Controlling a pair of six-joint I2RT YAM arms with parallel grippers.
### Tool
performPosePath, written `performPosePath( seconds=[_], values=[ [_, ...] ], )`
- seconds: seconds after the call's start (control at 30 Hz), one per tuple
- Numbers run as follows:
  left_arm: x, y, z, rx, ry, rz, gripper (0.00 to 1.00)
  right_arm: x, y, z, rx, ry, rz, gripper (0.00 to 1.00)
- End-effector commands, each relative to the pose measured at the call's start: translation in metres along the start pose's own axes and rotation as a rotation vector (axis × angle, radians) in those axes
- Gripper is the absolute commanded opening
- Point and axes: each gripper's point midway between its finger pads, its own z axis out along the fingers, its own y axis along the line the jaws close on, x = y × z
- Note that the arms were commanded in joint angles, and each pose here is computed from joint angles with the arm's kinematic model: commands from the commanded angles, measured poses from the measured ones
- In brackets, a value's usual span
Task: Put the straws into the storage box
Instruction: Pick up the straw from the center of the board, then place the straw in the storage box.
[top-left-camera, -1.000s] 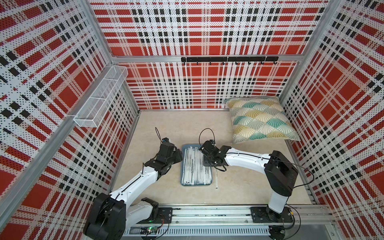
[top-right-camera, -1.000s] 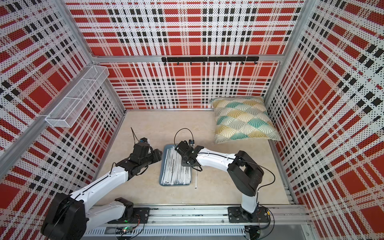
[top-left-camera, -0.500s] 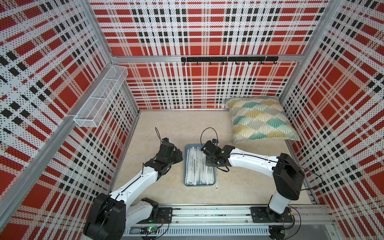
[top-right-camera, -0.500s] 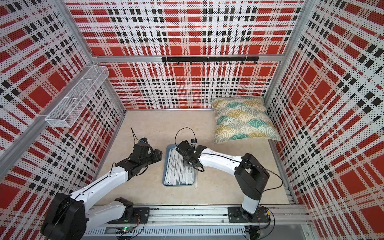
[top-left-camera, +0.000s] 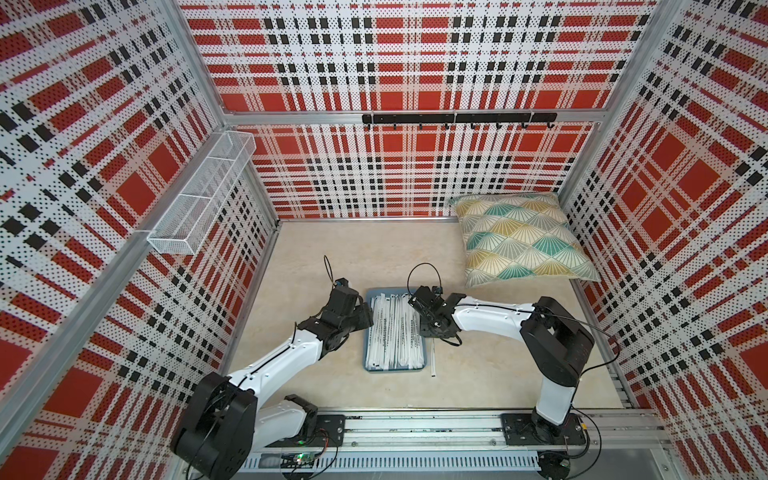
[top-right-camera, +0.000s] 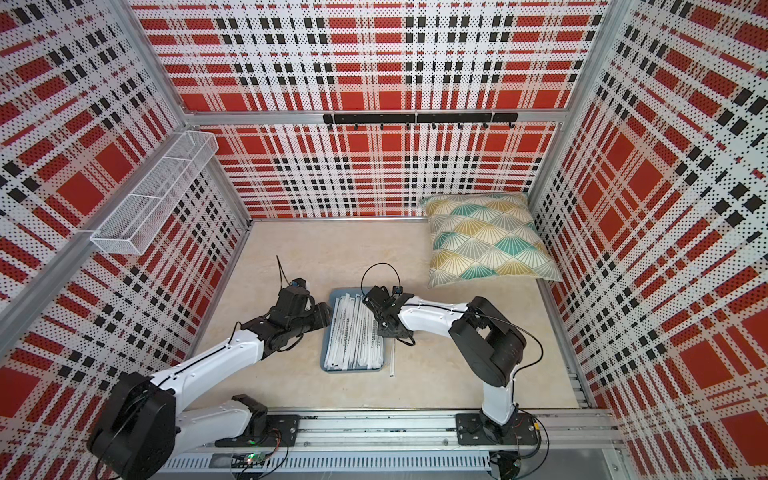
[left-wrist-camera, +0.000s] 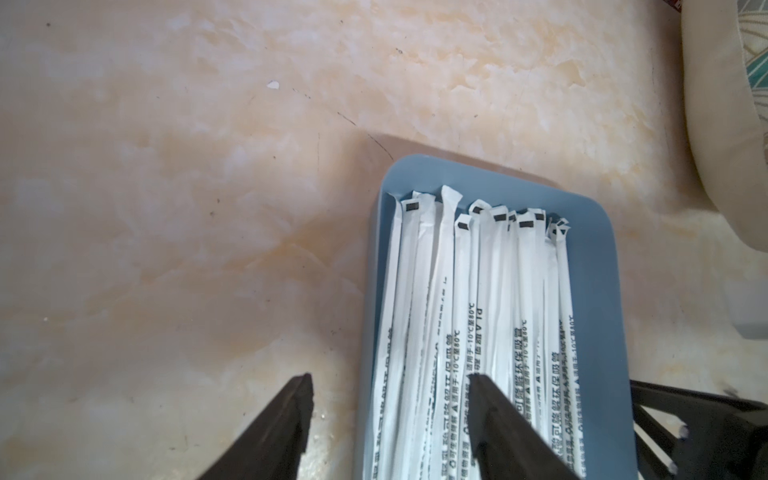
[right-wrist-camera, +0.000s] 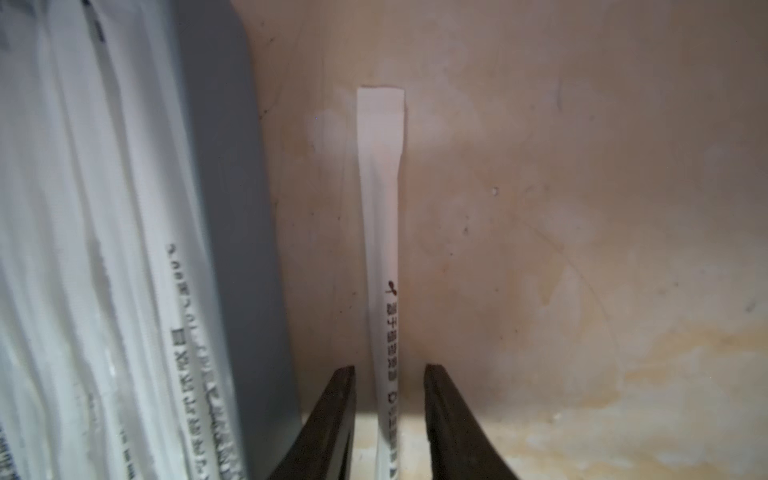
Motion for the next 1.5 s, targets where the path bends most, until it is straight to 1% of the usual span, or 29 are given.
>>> performPosePath(
  seconds=[0.0,0.1,0.17,0.2,0.3,0.4,0.5,0.6,0.73,0.87,1.07,1.1,1.2,1.3,1.33,1.4,1.47],
  values=[
    [-0.014,-0.005,-0.006,0.011,-0.043,-0.013,0.65,0.004,-0.003,0.008,0.009,0.01,-0.004,0.28],
    [-0.017,0.0,-0.008,0.008,-0.054,-0.027,0.64,0.005,-0.02,0.007,0.058,-0.003,0.006,0.17],
    [-0.02,0.005,-0.01,-0.002,-0.059,-0.038,0.64,-0.005,-0.024,-0.009,0.071,-0.045,0.001,0.12],
    [-0.022,0.01,-0.011,-0.007,-0.061,-0.045,0.64,-0.013,-0.02,-0.023,0.061,-0.068,-0.005,0.11],
    [-0.028,0.019,-0.014,-0.022,-0.074,-0.065,0.64,-0.035,0.013,-0.067,-0.039,-0.131,-0.026,0.11],
    [-0.03,0.022,-0.014,-0.026,-0.078,-0.075,0.64,-0.039,0.06,-0.089,-0.187,-0.138,-0.024,0.12],
    [-0.033,0.021,-0.015,-0.026,-0.087,-0.091,0.64,-0.038,0.088,-0.084,-0.243,-0.153,0.0,0.12],
    [-0.036,0.023,-0.019,-0.029,-0.116,-0.108,0.64,-0.033,0.106,-0.069,-0.29,-0.124,0.012,0.12],
    [-0.038,0.022,-0.022,-0.023,-0.129,-0.108,0.64,-0.027,0.105,-0.046,-0.247,-0.104,-0.002,0.12],
    [-0.037,0.02,-0.021,-0.014,-0.125,-0.107,0.64,-0.02,0.093,-0.025,-0.186,-0.08,-0.022,0.12],
    [-0.04,0.015,-0.021,-0.001,-0.137,-0.108,0.64,-0.017,0.082,-0.017,-0.154,-0.074,-0.022,0.17],
    [-0.039,0.014,-0.021,0.0,-0.136,-0.109,0.64,-0.018,0.083,-0.017,-0.155,-0.074,-0.023,0.19],
    [-0.04,0.014,-0.021,0.0,-0.138,-0.107,0.64,-0.022,0.085,-0.022,-0.166,-0.074,-0.026,0.28],
    [-0.046,0.012,-0.026,0.002,-0.162,-0.105,0.64,-0.034,0.086,-0.045,-0.189,-0.111,-0.023,0.36],
    [-0.053,0.01,-0.032,-0.003,-0.191,-0.091,0.64,-0.041,0.085,-0.058,-0.206,-0.129,-0.018,0.38],
    [-0.07,0.001,-0.047,-0.037,-0.273,-0.03,0.64,-0.056,0.074,-0.083,-0.226,-0.197,-0.007,0.42],
    [-0.09,-0.01,-0.067,-0.081,-0.377,0.031,0.66,-0.07,0.058,-0.11,-0.252,-0.286,-0.004,0.49]
  ],
)
